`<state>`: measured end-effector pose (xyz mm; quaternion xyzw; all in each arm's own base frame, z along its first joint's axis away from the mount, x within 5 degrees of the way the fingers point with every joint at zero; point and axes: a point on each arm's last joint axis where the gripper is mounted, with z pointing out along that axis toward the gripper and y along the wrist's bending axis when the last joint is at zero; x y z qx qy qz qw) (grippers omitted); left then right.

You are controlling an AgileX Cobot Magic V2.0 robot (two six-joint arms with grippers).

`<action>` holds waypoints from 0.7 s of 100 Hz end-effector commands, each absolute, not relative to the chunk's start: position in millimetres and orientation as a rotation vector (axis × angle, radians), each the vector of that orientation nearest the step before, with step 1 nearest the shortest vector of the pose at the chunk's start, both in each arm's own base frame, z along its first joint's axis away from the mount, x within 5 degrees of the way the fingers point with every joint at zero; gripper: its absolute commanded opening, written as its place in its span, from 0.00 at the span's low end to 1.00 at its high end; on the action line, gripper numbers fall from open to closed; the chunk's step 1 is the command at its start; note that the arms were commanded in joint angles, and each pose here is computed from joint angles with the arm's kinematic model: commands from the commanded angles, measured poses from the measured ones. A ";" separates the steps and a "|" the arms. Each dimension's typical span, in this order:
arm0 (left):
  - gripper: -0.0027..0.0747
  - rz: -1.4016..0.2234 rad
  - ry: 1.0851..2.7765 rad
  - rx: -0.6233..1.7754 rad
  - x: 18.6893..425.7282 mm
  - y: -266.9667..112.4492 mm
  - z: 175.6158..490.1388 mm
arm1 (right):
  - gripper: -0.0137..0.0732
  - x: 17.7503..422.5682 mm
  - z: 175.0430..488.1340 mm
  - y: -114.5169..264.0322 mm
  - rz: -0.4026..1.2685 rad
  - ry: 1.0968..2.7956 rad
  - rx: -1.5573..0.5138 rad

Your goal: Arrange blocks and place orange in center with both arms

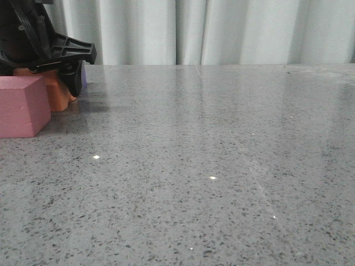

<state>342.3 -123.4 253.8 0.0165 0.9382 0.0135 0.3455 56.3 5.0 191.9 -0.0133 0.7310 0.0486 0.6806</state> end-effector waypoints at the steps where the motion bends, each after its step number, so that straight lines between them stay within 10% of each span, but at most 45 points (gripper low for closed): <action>1: 0.73 -0.020 2.340 0.045 343.5 -123.7 278.7 | 0.08 54.0 205.1 4.6 0.107 1.522 -0.028; 70: 0.73 -0.036 2.198 0.018 308.6 -105.3 345.0 | 0.08 54.0 205.1 4.6 0.107 1.522 -0.028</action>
